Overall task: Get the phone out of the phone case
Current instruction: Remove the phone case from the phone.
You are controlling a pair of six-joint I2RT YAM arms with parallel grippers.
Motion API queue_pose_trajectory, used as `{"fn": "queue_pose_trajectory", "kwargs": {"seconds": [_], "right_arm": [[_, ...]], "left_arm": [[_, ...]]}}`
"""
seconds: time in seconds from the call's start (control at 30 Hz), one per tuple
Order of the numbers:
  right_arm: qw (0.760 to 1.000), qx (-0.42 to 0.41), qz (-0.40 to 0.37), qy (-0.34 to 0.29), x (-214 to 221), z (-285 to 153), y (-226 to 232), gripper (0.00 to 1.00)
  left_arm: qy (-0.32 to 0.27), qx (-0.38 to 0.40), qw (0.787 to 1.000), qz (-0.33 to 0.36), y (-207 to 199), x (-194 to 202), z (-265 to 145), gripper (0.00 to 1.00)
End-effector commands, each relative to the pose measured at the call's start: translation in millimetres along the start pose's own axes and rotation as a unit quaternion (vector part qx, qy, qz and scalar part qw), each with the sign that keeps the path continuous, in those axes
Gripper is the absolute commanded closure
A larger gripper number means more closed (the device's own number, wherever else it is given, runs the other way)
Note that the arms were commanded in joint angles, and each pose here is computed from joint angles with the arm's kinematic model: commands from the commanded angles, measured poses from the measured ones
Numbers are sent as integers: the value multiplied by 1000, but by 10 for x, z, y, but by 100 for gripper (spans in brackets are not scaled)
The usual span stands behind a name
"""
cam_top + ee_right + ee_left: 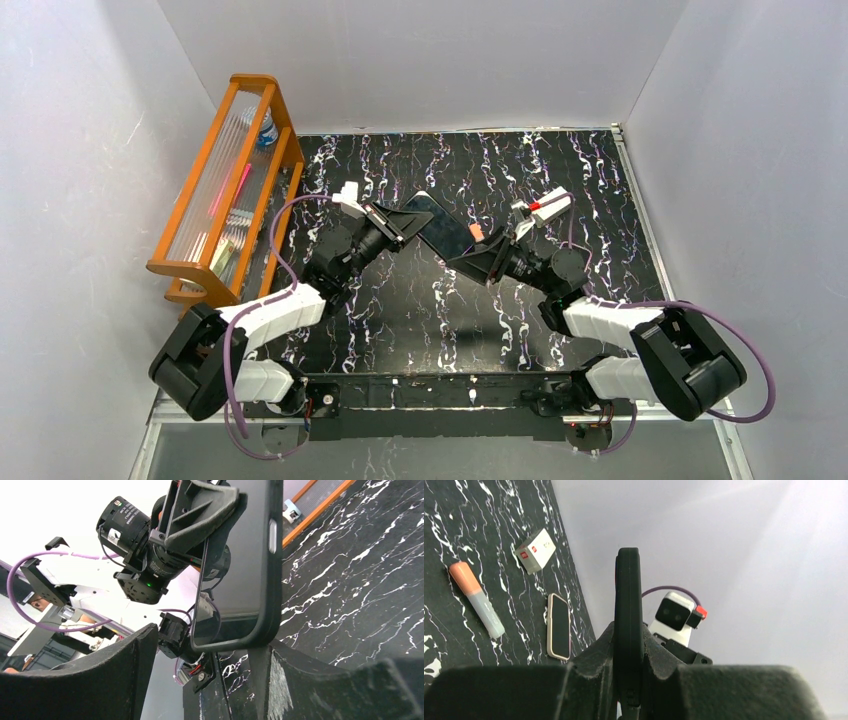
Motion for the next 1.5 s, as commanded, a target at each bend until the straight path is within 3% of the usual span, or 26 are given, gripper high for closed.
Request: {"fn": "queue_pose_trajectory", "kwargs": {"seconds": [0.0, 0.33, 0.83, 1.17, 1.47], "right_arm": [[999, -34, -23, -14, -8, 39, 103, 28], [998, -53, -22, -17, -31, 94, 123, 55], [997, -56, -4, -53, -118, 186, 102, 61], [997, -60, -44, -24, -22, 190, 19, 99], [986, -91, -135, 34, -25, 248, -3, 99]], "left_arm": [[-63, 77, 995, -1, -347, -136, -66, 100], [-59, 80, 995, -10, -351, -125, -83, 100], [-60, 83, 994, -33, -349, -125, -96, 100], [-71, 63, 991, -89, -230, -120, -151, 100], [-54, 45, 988, -138, -178, -91, -117, 100]]}}
Point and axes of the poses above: each gripper's point midway between its finger pads, its own z axis out along the fingers, its own y axis along the line the jaws close on, x = y × z, the point moved 9 cm from there along -z, back along the fingers, and after that the axes turned 10 degrees about -z, right-handed, at the moved point
